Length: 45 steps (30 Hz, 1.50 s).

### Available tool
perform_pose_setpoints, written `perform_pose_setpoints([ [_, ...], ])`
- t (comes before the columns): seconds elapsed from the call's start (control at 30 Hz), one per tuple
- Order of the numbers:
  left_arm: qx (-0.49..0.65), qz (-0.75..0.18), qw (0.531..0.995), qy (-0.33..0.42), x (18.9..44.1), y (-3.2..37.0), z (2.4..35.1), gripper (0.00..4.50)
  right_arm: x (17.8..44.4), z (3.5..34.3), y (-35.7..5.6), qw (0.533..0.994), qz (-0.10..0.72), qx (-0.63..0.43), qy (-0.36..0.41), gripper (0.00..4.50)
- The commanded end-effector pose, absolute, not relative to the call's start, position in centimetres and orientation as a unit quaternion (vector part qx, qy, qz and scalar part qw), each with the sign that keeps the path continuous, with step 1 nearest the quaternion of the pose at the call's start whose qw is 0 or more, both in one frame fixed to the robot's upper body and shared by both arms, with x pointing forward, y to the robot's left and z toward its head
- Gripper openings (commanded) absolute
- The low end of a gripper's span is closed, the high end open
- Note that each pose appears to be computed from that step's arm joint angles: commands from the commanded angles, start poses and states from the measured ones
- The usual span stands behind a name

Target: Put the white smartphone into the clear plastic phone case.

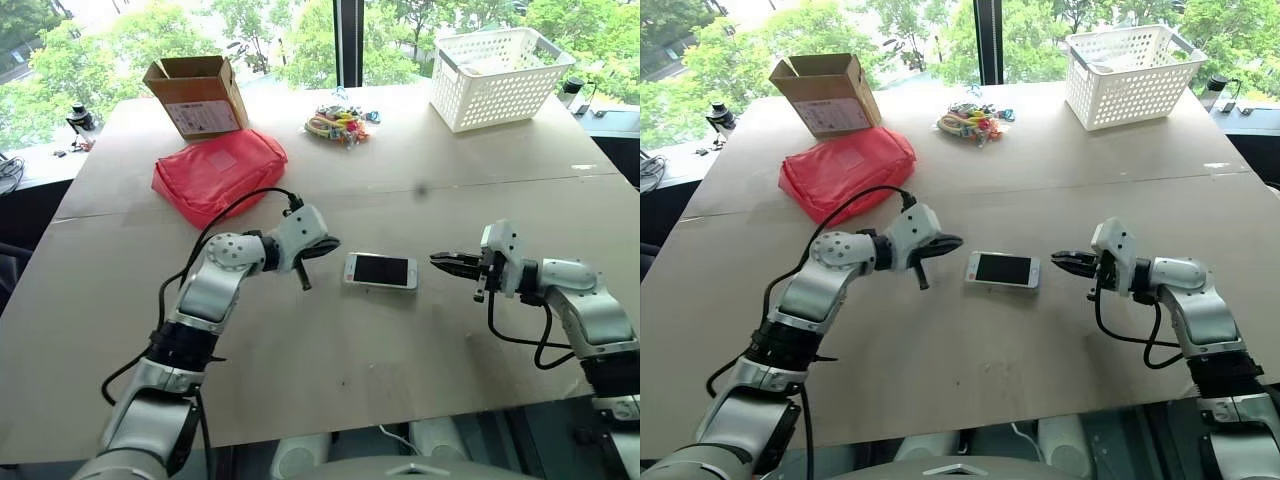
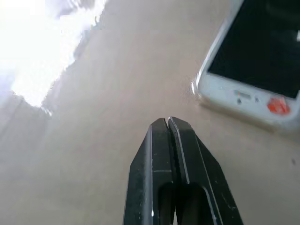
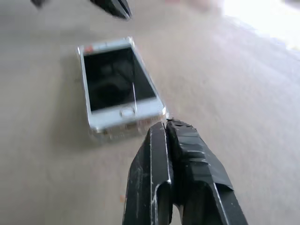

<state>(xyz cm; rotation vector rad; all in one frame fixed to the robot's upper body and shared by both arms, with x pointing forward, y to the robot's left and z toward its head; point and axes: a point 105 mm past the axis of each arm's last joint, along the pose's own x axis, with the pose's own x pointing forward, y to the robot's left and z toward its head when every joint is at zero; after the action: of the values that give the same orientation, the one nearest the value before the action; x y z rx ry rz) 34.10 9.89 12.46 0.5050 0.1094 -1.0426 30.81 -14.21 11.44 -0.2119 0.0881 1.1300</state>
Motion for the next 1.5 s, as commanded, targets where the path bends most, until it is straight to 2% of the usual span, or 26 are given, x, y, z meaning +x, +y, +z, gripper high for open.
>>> perform_pose_setpoints([
  [0.03,0.202,-0.562,0.802,0.024,31.7,7.2,13.0,0.00,30.0,12.0,-13.4,0.823,0.565,-0.048,0.004,0.01],
  [0.17,0.224,-0.590,0.774,0.059,30.6,6.8,10.6,0.00,30.0,11.1,-12.9,0.815,0.579,-0.018,-0.005,0.01],
  [0.3,0.246,-0.581,0.771,0.092,30.9,7.4,8.8,0.00,30.7,10.3,-12.6,0.820,0.572,0.003,-0.007,0.01],
  [0.43,0.261,-0.575,0.768,0.108,31.0,8.1,7.7,0.00,30.9,8.5,-12.1,0.813,0.582,-0.020,0.022,0.01],
  [0.57,0.264,-0.574,0.768,0.110,31.0,8.3,7.4,0.00,30.9,5.5,-12.2,0.808,0.580,-0.060,0.086,0.01],
  [0.67,0.264,-0.571,0.770,0.110,31.1,8.4,7.4,0.00,30.8,2.4,-13.0,0.811,0.557,-0.061,0.165,0.01],
  [0.77,0.265,-0.570,0.770,0.110,31.0,8.5,7.3,0.00,29.1,-1.7,-14.2,0.776,0.558,-0.111,0.272,0.01],
  [0.83,0.266,-0.569,0.771,0.110,31.0,8.4,7.3,0.00,28.7,-2.7,-14.3,0.767,0.556,-0.111,0.301,0.01],
  [1.0,0.265,-0.567,0.772,0.111,31.0,8.4,7.3,0.00,28.4,-3.4,-13.6,0.753,0.564,-0.118,0.319,0.01],
  [1.1,0.256,-0.560,0.782,0.102,31.4,8.3,7.7,0.00,30.6,-0.2,-11.7,0.798,0.557,-0.057,0.223,0.01],
  [1.2,0.228,-0.551,0.799,0.080,31.7,8.3,8.7,0.00,31.7,3.4,-11.1,0.812,0.564,0.008,0.149,0.01],
  [1.23,0.207,-0.548,0.807,0.068,31.8,8.3,9.4,0.00,31.8,4.7,-11.1,0.814,0.567,0.021,0.124,0.43],
  [1.27,0.186,-0.547,0.814,0.057,31.8,8.3,10.1,0.00,31.8,5.7,-11.2,0.815,0.570,0.026,0.102,0.60],
  [1.3,0.164,-0.553,0.815,0.048,31.6,8.3,10.6,0.42,31.6,6.5,-11.4,0.812,0.577,0.024,0.087,0.97],
  [1.33,0.150,-0.558,0.815,0.042,31.4,8.4,11.1,0.60,31.4,7.2,-11.5,0.809,0.583,0.023,0.076,1.48],
  [1.37,0.138,-0.560,0.816,0.039,31.2,8.8,11.4,1.06,31.3,8.2,-11.9,0.807,0.587,0.018,0.061,1.99],
  [1.4,0.131,-0.557,0.819,0.036,31.0,9.4,11.7,1.25,31.2,9.2,-12.4,0.808,0.588,0.010,0.046,2.14],
  [1.5,0.120,-0.545,0.829,0.034,30.7,11.2,12.0,2.42,31.0,10.7,-14.0,0.812,0.583,-0.011,0.032,3.29],
])
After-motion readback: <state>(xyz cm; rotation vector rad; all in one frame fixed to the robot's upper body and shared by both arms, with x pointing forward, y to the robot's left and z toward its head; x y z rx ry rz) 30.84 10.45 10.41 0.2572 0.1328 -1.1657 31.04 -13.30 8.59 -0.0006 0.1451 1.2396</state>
